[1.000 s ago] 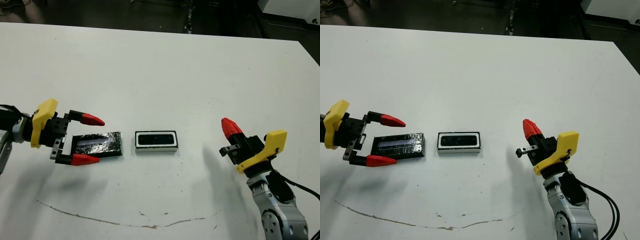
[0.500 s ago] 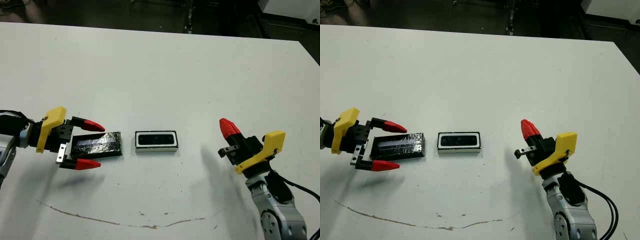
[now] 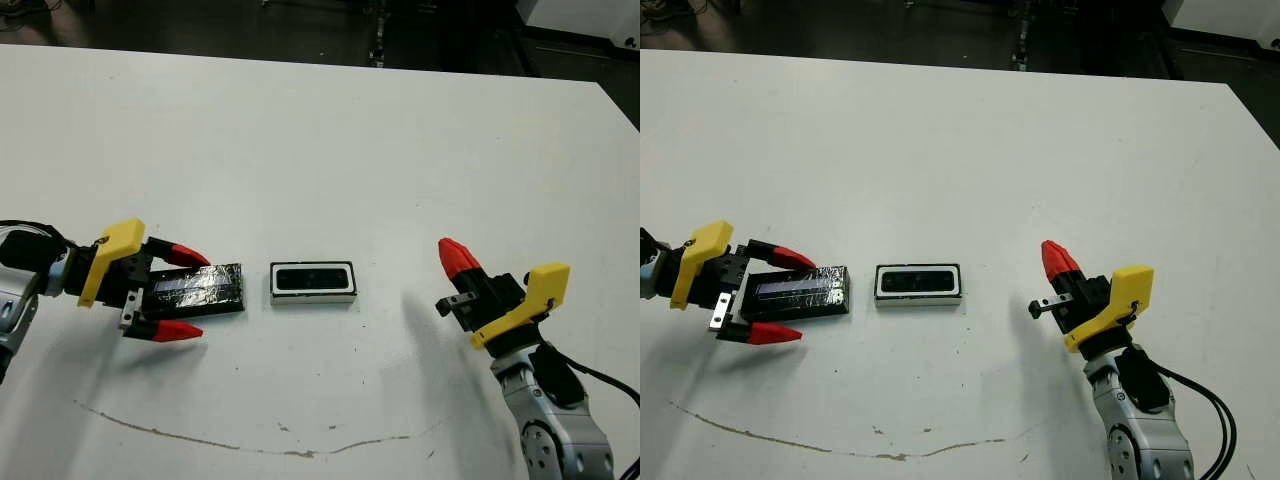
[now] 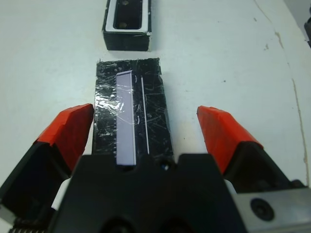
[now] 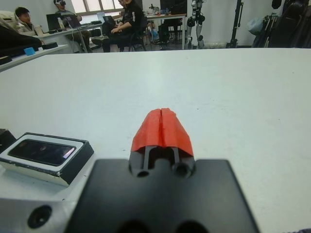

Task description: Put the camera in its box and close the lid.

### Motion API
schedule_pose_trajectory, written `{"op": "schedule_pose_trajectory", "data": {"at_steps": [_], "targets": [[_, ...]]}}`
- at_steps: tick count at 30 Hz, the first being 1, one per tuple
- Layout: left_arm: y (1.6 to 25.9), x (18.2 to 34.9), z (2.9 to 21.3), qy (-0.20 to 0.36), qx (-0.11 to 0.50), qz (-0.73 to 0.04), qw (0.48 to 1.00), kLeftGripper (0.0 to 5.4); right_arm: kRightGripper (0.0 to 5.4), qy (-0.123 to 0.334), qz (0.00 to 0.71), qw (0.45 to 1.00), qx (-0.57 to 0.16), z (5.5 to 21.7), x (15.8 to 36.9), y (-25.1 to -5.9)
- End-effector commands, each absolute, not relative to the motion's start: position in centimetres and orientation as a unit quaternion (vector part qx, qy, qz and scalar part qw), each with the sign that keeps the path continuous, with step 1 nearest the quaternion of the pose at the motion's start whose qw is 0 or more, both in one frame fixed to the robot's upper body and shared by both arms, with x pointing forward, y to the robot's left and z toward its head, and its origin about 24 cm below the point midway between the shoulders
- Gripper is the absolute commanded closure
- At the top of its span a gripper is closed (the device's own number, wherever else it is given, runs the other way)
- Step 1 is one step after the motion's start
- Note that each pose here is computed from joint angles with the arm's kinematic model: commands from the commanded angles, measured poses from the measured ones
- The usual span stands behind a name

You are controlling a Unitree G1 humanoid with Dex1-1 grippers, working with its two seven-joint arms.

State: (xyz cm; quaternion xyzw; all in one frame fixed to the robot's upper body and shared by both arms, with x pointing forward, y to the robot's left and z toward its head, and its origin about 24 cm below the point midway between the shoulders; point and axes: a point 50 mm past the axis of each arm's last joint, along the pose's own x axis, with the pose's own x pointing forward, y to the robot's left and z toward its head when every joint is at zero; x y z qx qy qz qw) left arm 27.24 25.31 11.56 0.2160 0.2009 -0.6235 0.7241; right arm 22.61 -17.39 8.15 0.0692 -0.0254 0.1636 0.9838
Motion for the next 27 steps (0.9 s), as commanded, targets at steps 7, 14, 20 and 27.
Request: {"op": "schedule_pose_trajectory", "data": {"at_steps": [7,14,20,27], "targets": [[25.44,27.43,11.68,0.193,0.224,-0.617,0.730,0.00,5.38,-0.028,0.162,0.984,0.065,8.15,22.53,-17.75],[25.42,27.44,11.57,0.204,0.205,-0.590,0.754,0.00,5.38,-0.024,0.162,0.984,0.067,8.11,22.54,-17.77],[25.53,27.33,11.86,0.218,0.210,-0.558,0.772,0.00,5.38,-0.024,0.161,0.984,0.065,8.13,22.52,-17.73],[25.44,27.10,12.35,0.241,0.241,-0.563,0.753,0.64,5.40,-0.021,0.162,0.984,0.069,8.11,22.62,-17.83]]}}
